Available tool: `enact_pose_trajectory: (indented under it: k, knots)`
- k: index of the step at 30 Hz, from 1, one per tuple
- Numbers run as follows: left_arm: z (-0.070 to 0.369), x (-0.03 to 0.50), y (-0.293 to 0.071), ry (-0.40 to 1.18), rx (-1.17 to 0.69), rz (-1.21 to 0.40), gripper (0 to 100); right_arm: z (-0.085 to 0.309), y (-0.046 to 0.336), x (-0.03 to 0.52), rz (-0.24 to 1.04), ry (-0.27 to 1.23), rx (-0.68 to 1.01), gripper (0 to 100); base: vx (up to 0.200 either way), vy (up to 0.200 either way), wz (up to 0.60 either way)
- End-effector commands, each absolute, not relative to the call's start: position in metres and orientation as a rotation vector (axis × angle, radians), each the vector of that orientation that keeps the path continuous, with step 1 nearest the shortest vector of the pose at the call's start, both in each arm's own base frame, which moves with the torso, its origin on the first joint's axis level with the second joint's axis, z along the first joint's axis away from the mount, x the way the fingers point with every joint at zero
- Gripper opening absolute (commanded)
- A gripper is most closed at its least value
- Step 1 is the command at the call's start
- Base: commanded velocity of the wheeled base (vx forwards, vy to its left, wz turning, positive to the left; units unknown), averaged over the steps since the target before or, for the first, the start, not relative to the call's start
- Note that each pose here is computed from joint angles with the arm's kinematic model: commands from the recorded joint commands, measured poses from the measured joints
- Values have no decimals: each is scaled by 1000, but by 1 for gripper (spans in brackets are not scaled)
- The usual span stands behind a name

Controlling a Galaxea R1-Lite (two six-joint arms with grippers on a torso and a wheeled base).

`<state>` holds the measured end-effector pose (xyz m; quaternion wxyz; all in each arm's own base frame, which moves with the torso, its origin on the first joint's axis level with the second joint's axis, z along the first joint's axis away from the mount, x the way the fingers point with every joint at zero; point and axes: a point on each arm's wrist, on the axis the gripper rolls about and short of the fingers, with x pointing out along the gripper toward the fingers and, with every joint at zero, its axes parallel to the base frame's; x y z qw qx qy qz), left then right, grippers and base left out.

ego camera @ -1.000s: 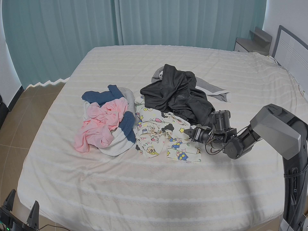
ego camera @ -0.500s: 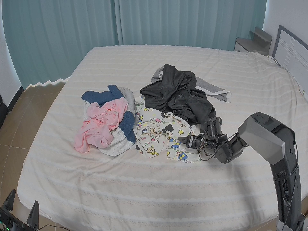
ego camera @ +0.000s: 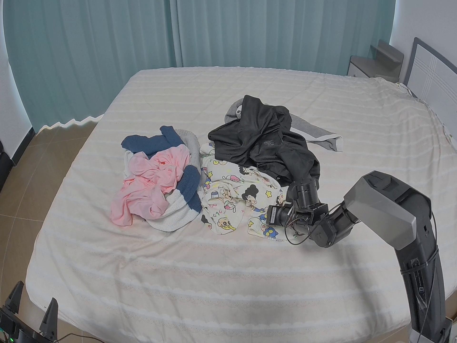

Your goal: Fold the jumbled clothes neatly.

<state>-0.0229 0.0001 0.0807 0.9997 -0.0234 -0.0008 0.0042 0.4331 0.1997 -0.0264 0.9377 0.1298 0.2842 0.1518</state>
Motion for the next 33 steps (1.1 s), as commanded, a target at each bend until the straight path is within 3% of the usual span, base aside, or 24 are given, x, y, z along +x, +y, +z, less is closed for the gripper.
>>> enact_pose_trajectory:
  k: [1,7,17,29,33]
  knots:
    - [76,-22,0,3,-46,9,100,-7,193,427,307,552,277,0,0,0,0]
    - [76,-22,0,3,-37,8,100,34,186,396,352,443,305,0,0,0,0]
    - [76,-23,0,0,-8,12,100,88,177,327,433,384,366,0,0,0,0]
    - [77,-23,-2,-12,74,-76,100,188,158,234,661,177,453,0,0,0,0]
    - [123,-33,-3,-159,-20,-136,100,206,160,221,717,146,458,0,0,0,0]
